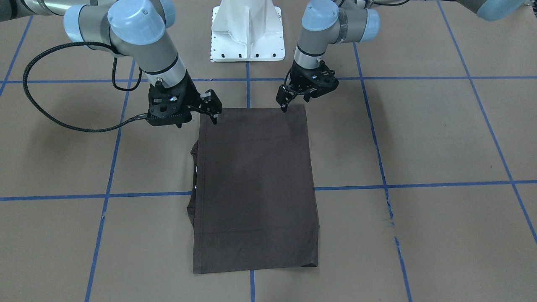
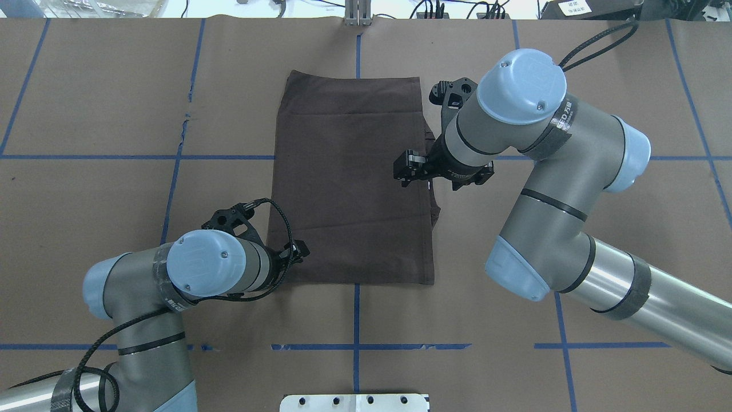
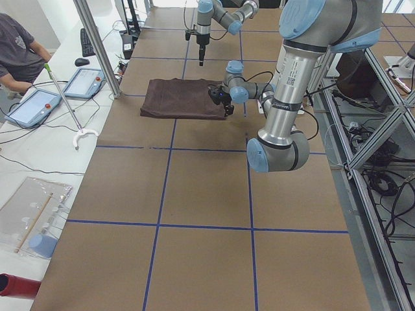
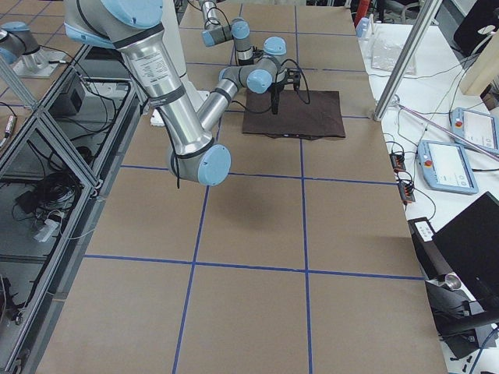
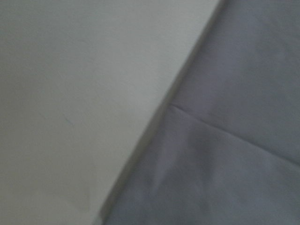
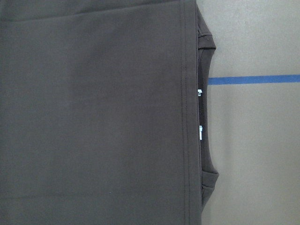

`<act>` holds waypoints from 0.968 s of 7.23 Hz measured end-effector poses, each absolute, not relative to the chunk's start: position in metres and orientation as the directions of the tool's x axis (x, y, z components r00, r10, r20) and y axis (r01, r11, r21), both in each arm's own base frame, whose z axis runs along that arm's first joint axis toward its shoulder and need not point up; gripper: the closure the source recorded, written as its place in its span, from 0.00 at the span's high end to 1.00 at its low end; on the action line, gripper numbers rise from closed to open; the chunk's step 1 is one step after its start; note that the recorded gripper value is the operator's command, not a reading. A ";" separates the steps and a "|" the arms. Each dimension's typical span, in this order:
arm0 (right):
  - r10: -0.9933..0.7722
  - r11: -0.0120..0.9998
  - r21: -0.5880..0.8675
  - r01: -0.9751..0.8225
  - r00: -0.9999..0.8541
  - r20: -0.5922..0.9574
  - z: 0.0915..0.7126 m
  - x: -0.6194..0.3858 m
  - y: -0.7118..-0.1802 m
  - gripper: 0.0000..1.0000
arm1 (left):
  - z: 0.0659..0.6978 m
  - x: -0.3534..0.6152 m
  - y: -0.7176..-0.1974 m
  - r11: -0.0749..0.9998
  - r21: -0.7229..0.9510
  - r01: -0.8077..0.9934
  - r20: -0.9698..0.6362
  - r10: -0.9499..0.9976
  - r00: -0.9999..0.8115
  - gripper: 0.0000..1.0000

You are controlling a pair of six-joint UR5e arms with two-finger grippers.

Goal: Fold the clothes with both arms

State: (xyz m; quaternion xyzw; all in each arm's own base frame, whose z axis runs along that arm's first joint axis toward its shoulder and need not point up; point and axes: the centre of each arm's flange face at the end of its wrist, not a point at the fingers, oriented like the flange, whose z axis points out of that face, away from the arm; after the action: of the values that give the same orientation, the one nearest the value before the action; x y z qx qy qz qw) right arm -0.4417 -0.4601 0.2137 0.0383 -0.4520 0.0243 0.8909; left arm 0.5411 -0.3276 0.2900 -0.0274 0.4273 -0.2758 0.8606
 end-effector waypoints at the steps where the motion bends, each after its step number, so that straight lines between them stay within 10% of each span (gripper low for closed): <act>1: 0.008 0.996 0.046 -0.078 0.590 0.808 0.213 -0.442 -0.460 1.00 | 0.296 0.544 -0.329 0.843 -0.274 0.463 -0.713 -0.501 0.490 0.90; 7: 0.010 0.996 0.044 -0.077 0.593 0.805 0.216 -0.442 -0.460 1.00 | 0.297 0.542 -0.333 0.837 -0.270 0.476 -0.708 -0.508 0.491 0.22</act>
State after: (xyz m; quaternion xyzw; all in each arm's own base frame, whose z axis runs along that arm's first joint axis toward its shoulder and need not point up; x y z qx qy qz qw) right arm -0.4420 -0.4605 0.2156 0.0371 -0.4502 0.0246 0.8918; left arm 0.5419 -0.3328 0.2972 -0.0192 0.4162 -0.2848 0.8633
